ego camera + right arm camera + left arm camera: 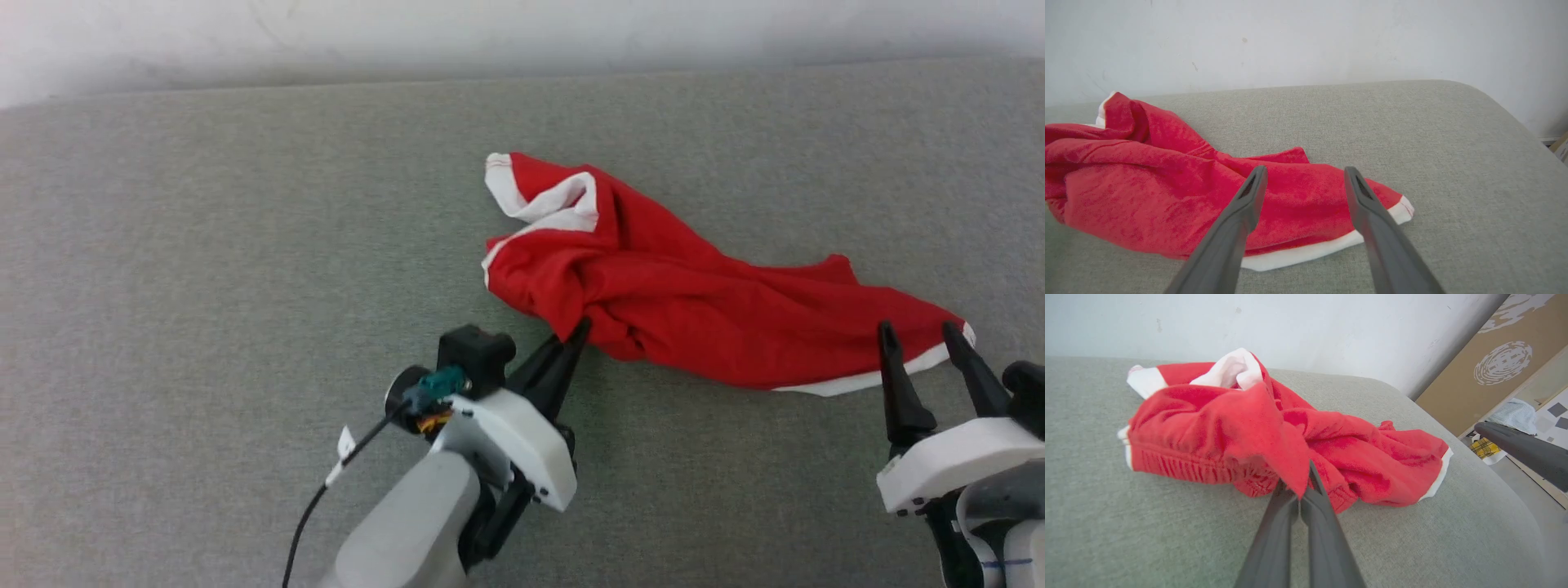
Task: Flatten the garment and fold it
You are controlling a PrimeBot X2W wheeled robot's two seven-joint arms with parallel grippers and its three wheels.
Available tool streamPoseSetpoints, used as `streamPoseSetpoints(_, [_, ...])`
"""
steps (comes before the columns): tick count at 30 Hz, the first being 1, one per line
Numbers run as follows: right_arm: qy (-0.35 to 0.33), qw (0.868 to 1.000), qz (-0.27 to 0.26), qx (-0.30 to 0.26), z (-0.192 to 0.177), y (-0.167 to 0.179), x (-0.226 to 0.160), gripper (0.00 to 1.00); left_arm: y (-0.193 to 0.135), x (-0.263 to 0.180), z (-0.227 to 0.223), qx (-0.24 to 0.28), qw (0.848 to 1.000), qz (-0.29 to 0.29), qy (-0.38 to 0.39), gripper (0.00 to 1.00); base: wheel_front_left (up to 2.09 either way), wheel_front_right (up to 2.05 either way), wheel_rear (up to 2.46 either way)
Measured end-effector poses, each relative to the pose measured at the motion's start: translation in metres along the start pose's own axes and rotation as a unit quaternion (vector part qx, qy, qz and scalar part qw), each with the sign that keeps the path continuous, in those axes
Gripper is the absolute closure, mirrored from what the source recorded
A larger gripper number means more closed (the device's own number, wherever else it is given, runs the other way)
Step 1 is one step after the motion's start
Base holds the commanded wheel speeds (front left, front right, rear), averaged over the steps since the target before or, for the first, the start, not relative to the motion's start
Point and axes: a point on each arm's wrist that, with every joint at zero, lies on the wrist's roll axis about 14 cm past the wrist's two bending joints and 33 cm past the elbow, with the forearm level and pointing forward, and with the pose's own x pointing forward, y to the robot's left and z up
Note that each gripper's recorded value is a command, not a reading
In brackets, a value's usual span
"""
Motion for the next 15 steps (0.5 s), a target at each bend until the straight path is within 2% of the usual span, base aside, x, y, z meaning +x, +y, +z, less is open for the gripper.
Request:
streamPoseSetpoints(5, [0.001, 1.0, 0.021, -0.003, 0.0, 0.014, 0.0, 0.0, 0.001, -0.035, 0.014, 0.005, 0.999, 0.014, -0.037, 1.0, 0.0, 0.0, 0.0])
streamPoseSetpoints(15, [-0.015, 0.997, 0.073, -0.004, 0.01, 0.049, -0.004, 0.0, 0.03, -0.144, 0.074, 0.07, 0.985, 0.113, -0.111, 1.0, 0.0, 0.0, 0.0])
